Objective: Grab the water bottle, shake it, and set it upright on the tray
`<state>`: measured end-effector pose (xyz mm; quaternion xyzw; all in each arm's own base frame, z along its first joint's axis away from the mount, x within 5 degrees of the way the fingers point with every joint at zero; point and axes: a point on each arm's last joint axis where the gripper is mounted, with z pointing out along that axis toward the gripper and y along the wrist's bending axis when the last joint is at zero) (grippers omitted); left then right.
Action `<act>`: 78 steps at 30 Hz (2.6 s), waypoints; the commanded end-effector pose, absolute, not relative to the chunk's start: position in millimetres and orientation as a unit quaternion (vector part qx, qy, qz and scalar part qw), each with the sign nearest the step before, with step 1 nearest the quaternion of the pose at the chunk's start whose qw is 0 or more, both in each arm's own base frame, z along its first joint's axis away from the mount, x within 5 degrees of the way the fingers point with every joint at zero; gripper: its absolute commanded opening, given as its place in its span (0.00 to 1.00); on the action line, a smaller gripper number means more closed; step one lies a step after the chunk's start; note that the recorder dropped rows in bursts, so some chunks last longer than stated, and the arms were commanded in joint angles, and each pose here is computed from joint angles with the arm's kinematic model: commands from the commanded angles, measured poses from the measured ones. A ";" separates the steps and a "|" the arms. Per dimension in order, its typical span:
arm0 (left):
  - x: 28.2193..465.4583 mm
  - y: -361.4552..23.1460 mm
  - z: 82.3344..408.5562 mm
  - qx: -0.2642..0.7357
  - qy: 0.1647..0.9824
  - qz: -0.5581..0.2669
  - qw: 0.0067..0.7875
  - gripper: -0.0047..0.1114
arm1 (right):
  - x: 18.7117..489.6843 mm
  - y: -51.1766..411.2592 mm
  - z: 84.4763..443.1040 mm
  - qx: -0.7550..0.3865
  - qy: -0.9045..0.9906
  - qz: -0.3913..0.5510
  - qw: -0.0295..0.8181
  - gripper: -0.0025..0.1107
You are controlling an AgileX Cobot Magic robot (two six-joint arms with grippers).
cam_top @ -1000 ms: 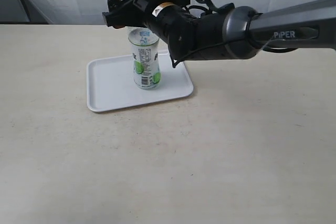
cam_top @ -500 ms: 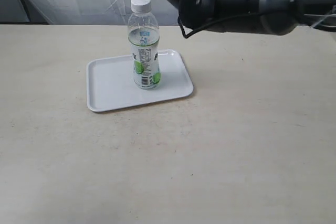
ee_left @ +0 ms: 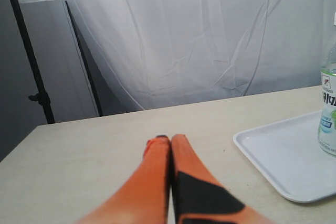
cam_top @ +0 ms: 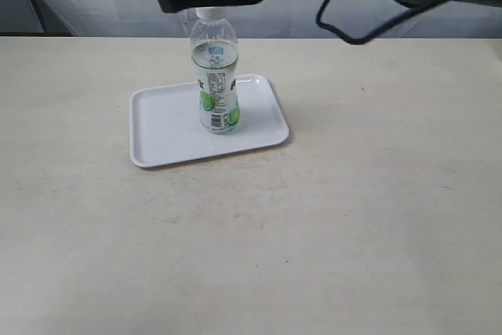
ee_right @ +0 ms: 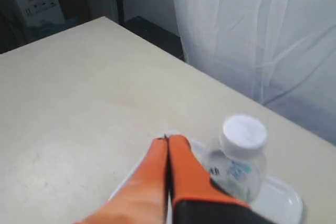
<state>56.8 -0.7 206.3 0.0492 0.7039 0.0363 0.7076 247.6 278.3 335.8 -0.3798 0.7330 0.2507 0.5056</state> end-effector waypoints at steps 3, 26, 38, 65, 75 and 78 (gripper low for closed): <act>56.5 -1.1 206.4 0.051 0.701 0.034 0.711 0.04 | 228.2 205.9 318.1 -0.331 0.778 0.226 0.484 0.01; 56.5 -1.1 206.4 0.051 0.701 0.034 0.711 0.04 | 96.3 100.8 331.6 -0.346 0.725 0.268 0.532 0.01; 56.5 -1.1 206.4 0.051 0.701 0.034 0.711 0.04 | 108.6 56.3 281.6 -0.167 0.745 0.170 0.623 0.01; 56.5 -1.1 206.4 0.051 0.701 0.034 0.711 0.04 | 54.7 -4.3 224.4 0.068 0.791 -0.007 0.608 0.01; 56.5 -1.1 206.4 0.051 0.701 0.034 0.711 0.04 | 58.6 -6.5 212.6 0.067 0.774 -0.019 0.629 0.01; 56.5 -1.1 206.4 0.051 0.701 0.034 0.711 0.04 | 56.5 -6.2 202.6 0.066 0.776 -0.019 0.627 0.01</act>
